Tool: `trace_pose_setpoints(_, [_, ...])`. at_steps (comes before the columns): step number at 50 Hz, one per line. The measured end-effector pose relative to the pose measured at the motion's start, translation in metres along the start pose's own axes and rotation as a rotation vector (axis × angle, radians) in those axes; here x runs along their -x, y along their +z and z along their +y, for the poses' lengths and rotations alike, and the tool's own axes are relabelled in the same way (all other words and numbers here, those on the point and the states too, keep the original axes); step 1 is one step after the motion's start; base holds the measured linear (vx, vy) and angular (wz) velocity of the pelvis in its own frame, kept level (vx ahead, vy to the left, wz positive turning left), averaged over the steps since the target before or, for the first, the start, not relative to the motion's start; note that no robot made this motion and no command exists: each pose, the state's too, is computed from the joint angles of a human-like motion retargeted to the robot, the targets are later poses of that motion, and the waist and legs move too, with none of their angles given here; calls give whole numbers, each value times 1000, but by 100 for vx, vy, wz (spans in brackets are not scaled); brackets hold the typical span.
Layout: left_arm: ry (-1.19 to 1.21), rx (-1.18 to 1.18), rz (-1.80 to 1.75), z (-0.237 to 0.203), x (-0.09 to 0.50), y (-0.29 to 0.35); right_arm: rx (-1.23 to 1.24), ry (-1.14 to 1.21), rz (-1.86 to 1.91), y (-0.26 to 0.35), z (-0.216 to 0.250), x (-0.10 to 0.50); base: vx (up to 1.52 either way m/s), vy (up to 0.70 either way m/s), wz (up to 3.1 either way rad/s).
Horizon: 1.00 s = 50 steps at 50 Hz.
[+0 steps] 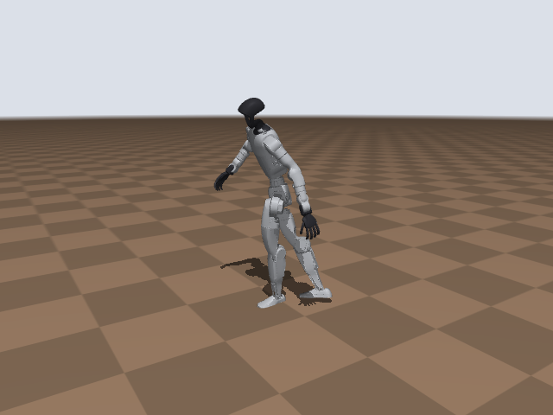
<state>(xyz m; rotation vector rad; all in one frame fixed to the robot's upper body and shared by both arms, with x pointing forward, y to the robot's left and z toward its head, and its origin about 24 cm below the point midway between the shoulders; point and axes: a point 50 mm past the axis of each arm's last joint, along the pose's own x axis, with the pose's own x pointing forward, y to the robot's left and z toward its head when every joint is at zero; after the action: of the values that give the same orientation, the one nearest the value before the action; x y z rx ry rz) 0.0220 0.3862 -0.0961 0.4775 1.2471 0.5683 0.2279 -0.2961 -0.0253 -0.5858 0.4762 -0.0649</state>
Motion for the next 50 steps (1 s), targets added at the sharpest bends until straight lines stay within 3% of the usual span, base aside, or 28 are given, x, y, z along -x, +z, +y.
trace_pose_setpoints(5, [-109, -136, -72, -9, 3, 10, 0, -9, 201, -61, 9, 33, 43, -22, 59])
trace_pose_setpoints(10, [0, -240, -235, 3, 2, 54, -66, -38, 421, -115, 23, 70, 33, -24, 131])
trace_pose_setpoints(17, [199, -112, -553, 33, 16, 144, -73, 67, 648, -153, 53, 101, 25, -40, 147])
trace_pose_setpoints(24, [215, 143, -786, 40, 42, 199, -156, 112, 719, -163, 66, 114, 23, -54, 83])
trace_pose_setpoints(28, [197, 3, -876, 36, 55, 207, -208, 25, 723, -166, 66, 119, 24, -69, 65])
trace_pose_setpoints(34, [50, -362, -860, 11, 55, 193, -146, -13, 724, -166, 61, 114, 19, -69, 31])
trace_pose_setpoints(40, [-176, -336, -641, -17, 33, 148, -123, -51, 665, -154, 43, 96, 13, -56, -24])
trace_pose_setpoints(50, [-59, -278, -353, -20, 6, 70, 108, -26, 347, -91, 5, 37, 13, -45, -65])
